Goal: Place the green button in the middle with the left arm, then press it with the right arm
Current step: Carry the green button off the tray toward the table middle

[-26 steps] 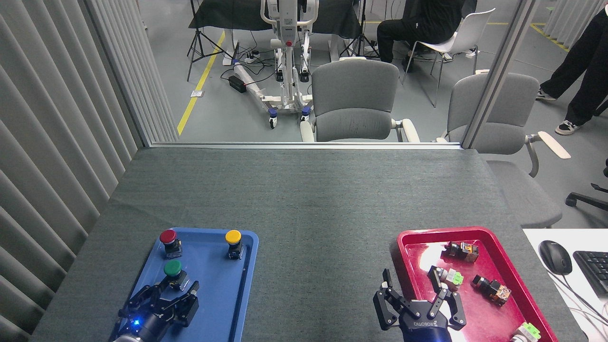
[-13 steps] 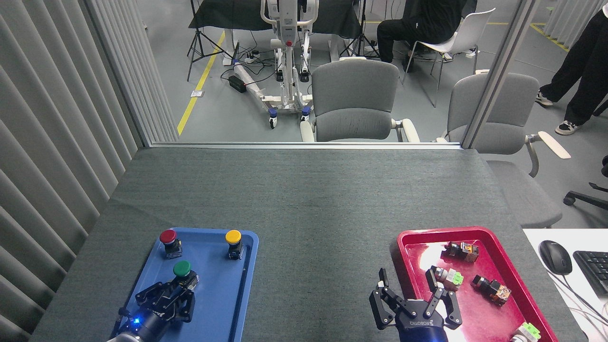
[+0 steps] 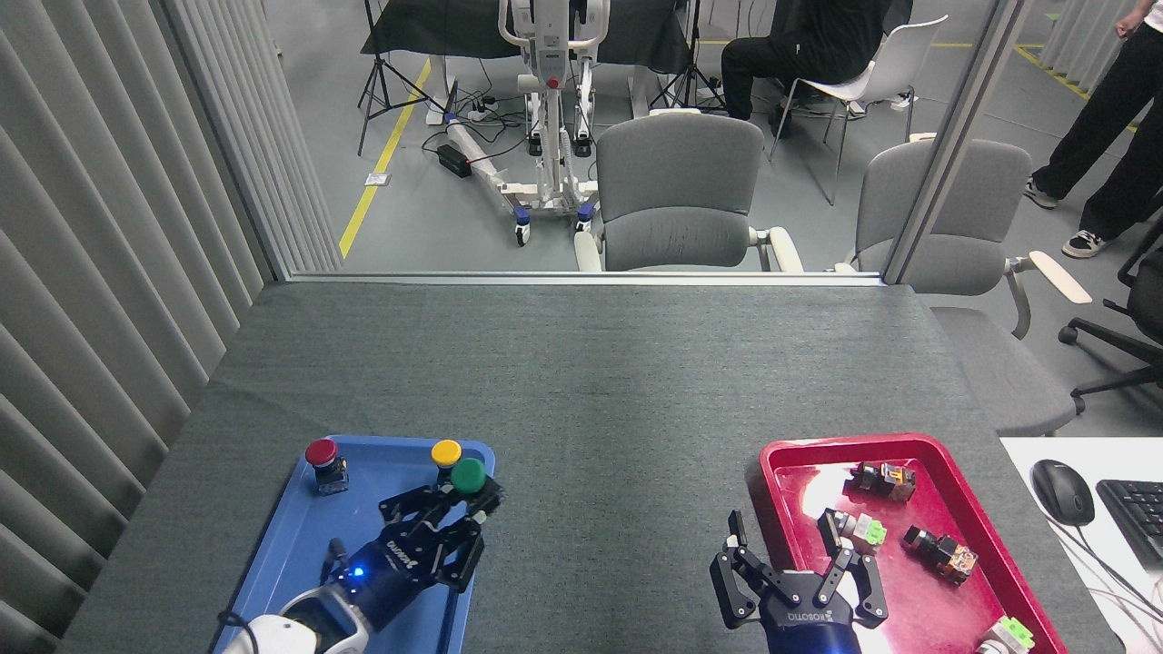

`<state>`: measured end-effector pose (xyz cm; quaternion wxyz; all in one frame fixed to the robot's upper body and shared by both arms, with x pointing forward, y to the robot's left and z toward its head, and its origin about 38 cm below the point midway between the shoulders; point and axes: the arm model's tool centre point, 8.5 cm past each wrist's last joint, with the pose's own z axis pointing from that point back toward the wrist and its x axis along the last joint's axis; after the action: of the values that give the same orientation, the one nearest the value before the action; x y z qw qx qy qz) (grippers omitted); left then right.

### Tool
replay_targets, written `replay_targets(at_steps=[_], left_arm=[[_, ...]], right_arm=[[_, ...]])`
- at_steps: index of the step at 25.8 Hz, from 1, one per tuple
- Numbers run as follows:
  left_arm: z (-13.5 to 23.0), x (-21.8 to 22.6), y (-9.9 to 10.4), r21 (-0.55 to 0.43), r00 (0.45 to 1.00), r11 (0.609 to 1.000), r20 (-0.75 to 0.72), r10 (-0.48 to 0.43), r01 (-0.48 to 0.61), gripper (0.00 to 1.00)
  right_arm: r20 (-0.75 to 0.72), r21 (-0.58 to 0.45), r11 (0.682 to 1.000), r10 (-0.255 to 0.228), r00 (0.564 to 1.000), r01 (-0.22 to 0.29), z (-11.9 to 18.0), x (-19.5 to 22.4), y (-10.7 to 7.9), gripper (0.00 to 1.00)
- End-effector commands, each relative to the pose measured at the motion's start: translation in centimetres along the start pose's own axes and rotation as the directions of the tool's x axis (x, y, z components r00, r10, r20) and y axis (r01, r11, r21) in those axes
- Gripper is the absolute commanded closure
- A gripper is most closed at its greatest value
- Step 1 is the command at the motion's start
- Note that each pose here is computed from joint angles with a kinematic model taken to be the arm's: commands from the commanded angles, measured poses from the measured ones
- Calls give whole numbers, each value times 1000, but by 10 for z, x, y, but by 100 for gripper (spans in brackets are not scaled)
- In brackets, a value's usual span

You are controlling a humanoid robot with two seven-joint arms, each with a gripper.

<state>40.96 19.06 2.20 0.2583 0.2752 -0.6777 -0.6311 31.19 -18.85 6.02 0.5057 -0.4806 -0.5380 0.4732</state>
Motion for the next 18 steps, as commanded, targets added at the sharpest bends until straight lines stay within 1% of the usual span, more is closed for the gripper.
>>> replay_targets(at_steps=[1,4,7,9,11,14,16,18], left_arm=[[-29,37,-14,-29,995,999,89,32,-30,100],[-42,61,-42,-92,992,991,78,102,-95,100],[-56,79,-53,-113,987,985,79,142,-132,100],[-65,92,-59,-140,985,982,94,142,-128,100],[-70,97,-62,-181,986,978,108,127,-106,100],[-73,100,-60,-181,986,978,117,123,-100,100],[-82,113,-58,-181,982,978,138,125,-99,100],[-87,119,-58,-191,983,978,150,108,-79,100]], right_arm=[[2,0,1000,1,1000,-1,0,0,0,1],[1,-2,1000,0,1000,0,0,0,0,1],[1,-2,1000,-4,1000,4,0,1,0,1],[1,-2,1000,-1,1000,1,0,0,0,1],[-1,-2,1000,1,1000,-1,0,-1,0,1],[0,-5,1000,-5,1000,5,0,1,0,1],[0,-5,1000,-10,1000,10,-1,3,-1,1],[2,-4,1000,-10,1000,10,0,4,0,1]])
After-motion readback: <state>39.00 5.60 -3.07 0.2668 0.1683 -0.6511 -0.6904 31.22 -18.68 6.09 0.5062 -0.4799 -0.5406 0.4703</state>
